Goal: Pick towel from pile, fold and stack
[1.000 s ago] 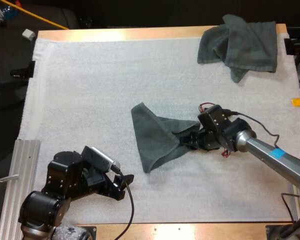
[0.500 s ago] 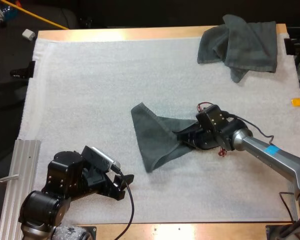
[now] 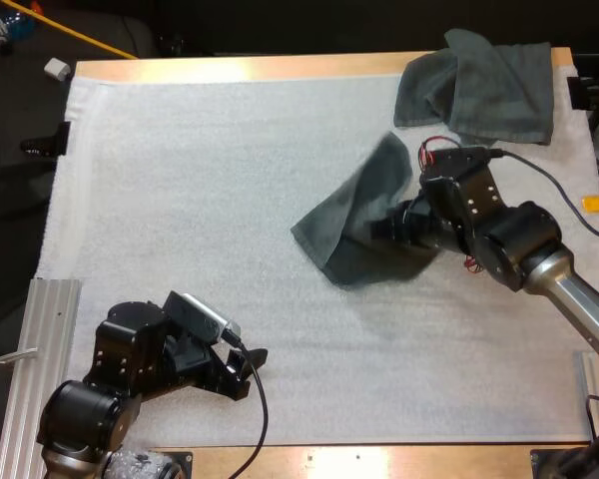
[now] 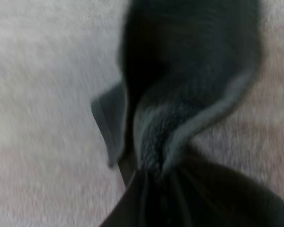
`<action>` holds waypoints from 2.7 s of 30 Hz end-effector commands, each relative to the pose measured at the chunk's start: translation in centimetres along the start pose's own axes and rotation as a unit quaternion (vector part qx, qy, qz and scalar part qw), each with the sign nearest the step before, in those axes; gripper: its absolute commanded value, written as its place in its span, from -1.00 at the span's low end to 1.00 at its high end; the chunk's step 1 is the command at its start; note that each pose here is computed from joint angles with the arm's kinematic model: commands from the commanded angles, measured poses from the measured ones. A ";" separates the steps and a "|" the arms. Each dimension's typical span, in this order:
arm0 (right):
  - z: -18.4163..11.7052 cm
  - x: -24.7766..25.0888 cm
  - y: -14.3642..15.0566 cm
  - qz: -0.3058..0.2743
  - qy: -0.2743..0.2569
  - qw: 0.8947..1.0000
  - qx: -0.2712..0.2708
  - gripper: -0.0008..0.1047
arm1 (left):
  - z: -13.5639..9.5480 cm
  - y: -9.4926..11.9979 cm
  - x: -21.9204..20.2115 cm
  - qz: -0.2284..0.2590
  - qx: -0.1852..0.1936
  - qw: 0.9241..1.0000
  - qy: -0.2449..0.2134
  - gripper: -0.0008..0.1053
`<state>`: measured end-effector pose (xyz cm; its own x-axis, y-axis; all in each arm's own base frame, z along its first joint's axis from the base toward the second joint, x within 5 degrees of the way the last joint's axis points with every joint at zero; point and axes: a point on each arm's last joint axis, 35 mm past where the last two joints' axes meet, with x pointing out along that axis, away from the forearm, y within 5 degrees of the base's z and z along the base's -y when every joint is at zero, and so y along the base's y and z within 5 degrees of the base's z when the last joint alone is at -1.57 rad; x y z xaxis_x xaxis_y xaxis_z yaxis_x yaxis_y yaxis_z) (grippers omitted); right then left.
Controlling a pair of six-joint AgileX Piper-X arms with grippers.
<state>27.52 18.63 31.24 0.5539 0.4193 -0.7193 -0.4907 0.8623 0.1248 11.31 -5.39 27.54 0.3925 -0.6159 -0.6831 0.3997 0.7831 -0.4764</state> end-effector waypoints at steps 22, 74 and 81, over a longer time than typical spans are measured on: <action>-1.5 1.5 8.6 0.107 0.059 0.989 -0.087 -0.98 | 0.2 -0.2 -0.1 -0.005 0.004 1.000 -0.003 0.31; -15.7 7.8 6.4 0.098 0.247 0.964 -0.005 0.14 | -0.1 0.0 0.0 0.000 -0.004 1.000 0.009 0.30; -16.4 10.1 6.5 0.100 0.250 0.963 0.032 0.12 | -0.2 0.0 0.0 -0.001 -0.006 1.000 0.012 0.30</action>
<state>18.53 23.64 14.44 0.0684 0.3912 -0.9178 -0.5331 0.7919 0.2978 11.13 -5.33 27.39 0.3774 -0.6110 -0.6959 0.3906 0.7864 -0.4786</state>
